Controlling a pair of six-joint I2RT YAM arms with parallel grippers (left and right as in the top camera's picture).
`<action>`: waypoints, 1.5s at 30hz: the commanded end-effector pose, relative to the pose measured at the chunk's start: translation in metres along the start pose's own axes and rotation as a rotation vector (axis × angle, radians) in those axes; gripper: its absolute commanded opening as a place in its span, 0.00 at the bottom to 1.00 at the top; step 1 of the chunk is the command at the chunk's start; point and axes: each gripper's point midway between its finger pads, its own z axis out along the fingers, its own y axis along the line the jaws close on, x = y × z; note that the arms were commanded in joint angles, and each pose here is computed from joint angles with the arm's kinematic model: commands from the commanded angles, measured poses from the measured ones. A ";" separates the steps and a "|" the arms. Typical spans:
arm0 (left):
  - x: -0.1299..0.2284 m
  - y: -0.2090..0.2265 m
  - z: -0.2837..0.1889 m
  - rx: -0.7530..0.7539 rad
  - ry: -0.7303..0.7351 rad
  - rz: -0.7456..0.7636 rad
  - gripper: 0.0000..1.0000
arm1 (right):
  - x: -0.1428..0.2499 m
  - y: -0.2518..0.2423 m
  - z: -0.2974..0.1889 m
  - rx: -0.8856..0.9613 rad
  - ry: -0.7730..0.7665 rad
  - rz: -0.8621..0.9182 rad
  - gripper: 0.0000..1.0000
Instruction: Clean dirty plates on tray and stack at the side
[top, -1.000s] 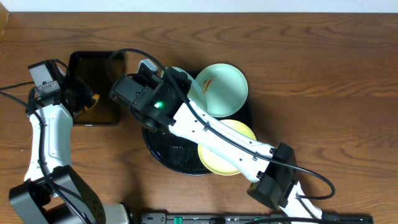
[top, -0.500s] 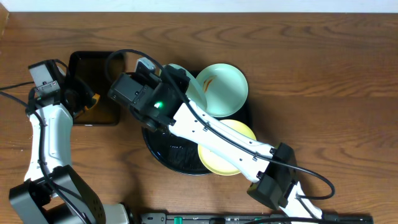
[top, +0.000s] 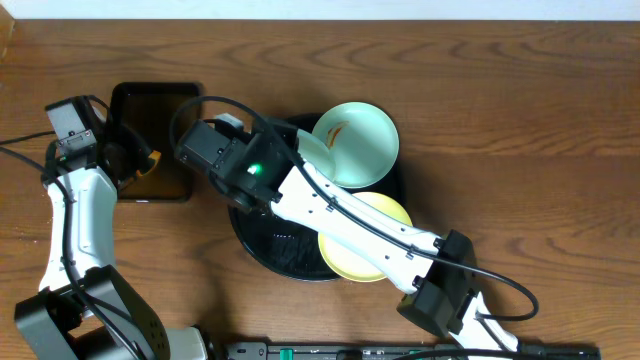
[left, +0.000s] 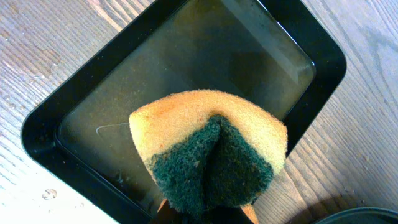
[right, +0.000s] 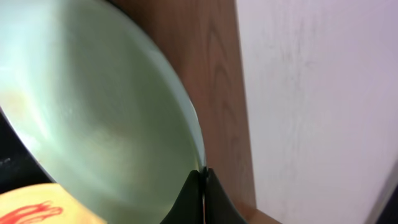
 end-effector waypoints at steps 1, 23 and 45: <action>-0.005 -0.002 0.000 0.002 -0.009 0.018 0.08 | -0.003 -0.008 -0.013 0.002 -0.034 0.083 0.01; -0.005 -0.002 0.000 0.001 -0.005 0.018 0.09 | 0.049 -0.039 0.012 -0.861 -0.160 0.686 0.17; 0.000 0.001 0.002 -0.006 0.007 0.023 0.09 | 0.050 0.128 0.066 -0.920 0.412 0.640 0.37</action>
